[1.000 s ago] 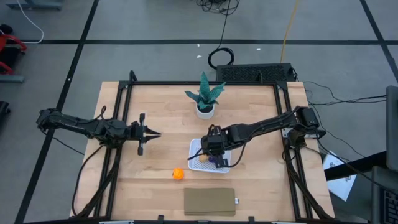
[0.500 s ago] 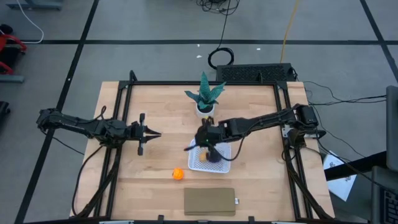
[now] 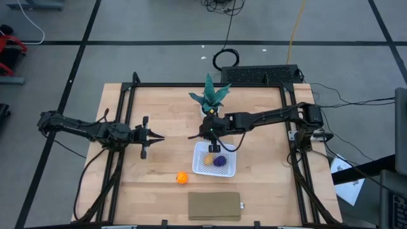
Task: Pick and placing Produce into tupperware
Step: Adjust the white bin, then put the orange into the white basket
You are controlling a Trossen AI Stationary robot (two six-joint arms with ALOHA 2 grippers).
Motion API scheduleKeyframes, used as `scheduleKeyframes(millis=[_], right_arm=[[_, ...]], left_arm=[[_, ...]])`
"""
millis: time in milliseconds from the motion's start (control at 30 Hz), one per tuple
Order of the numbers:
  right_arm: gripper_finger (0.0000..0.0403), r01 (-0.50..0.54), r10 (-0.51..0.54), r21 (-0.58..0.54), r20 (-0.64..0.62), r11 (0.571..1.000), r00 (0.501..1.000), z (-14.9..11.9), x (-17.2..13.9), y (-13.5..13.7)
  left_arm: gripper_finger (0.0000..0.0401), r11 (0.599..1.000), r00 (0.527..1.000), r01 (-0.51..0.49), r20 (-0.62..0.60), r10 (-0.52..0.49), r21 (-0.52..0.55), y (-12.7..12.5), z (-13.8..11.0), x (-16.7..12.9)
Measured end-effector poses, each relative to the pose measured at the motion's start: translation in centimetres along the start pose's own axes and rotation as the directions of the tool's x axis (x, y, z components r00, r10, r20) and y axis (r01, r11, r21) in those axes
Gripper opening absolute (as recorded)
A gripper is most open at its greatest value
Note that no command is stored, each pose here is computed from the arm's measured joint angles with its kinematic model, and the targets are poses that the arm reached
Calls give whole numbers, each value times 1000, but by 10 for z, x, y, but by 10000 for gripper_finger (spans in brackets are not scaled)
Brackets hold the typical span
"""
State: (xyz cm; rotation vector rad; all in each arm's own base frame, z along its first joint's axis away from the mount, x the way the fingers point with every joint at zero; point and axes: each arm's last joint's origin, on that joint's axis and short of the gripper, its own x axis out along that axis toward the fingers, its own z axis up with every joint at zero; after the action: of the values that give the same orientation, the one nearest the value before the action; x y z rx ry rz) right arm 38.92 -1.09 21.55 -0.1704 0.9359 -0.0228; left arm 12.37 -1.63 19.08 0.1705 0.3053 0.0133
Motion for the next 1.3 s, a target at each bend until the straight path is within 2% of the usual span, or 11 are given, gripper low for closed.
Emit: scheduleKeyframes(millis=[267, 400, 667, 833, 1000, 1200, 1300], right_arm=[[0, -59, 59, -23, -3, 998, 998, -1, 0, 3], [0, -58, 58, -22, 1, 998, 998, 0, 1, 3], [0, -68, 67, -23, -50, 997, 997, -8, 23, 6], [0, -69, 68, -31, -43, 997, 997, -7, 23, 6], [0, -146, 144, -38, -34, 989, 989, -7, 22, 9], [0, -141, 140, -25, -26, 990, 990, -6, 22, 11], [0, -80, 79, -28, -29, 996, 996, -5, 22, 9]], left_arm=[[33, 1000, 1000, 0, 0, 0, 10, 0, 0, 0], [33, 1000, 1000, 0, 0, 0, 10, 0, 0, 0], [33, 1000, 1000, 0, 1, 0, 10, 0, 0, 0], [33, 1000, 1000, 0, 0, 0, 10, 0, 0, 0], [33, 1000, 1000, 0, 0, 0, 10, 0, 0, 0], [33, 1000, 1000, 0, 0, 0, 10, 0, 0, 0], [33, 1000, 1000, 0, 0, 0, 10, 0, 0, 0]])
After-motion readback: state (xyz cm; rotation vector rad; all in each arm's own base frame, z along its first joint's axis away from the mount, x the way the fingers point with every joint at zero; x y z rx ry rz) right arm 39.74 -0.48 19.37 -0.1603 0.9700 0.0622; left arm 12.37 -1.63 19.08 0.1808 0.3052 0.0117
